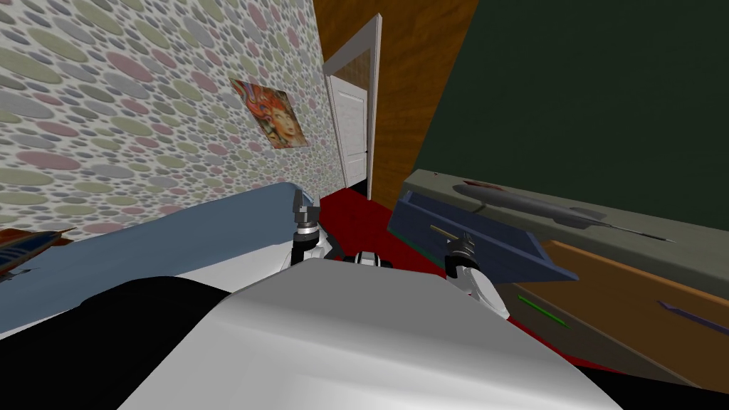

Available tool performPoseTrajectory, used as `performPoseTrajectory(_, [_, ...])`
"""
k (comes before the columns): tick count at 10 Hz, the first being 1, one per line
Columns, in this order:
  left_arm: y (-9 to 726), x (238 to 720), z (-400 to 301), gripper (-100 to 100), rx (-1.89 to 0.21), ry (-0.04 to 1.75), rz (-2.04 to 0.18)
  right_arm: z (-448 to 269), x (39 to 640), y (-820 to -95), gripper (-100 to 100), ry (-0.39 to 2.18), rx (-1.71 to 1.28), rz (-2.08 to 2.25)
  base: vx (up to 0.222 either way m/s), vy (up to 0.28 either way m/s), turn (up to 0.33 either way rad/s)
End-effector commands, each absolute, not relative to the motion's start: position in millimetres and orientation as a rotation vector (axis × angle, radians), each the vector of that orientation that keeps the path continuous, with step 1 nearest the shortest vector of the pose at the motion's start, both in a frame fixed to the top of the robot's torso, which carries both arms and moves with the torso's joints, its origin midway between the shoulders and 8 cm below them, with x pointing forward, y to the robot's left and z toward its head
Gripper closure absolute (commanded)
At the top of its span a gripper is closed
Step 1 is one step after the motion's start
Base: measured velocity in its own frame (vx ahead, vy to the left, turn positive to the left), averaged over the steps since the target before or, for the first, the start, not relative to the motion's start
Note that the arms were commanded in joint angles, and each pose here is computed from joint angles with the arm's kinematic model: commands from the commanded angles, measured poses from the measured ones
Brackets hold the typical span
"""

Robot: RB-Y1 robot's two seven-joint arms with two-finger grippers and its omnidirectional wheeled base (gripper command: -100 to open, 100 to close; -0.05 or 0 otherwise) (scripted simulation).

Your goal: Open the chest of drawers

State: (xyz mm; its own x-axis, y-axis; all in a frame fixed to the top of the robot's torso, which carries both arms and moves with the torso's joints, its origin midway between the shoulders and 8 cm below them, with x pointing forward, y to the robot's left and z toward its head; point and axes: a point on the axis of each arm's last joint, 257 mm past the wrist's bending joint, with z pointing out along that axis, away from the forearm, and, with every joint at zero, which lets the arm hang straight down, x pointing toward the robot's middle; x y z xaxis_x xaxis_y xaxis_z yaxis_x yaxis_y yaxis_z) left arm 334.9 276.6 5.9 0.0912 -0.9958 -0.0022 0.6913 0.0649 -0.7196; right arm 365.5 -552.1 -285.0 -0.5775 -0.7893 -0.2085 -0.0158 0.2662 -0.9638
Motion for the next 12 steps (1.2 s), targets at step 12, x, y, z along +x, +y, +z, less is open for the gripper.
performPoseTrajectory(12, [277,335,6,0,-0.647,0.593,-1.392,-243,304,-657,-100,1.938,-0.610,-1.475,-0.031,0.043,0.114])
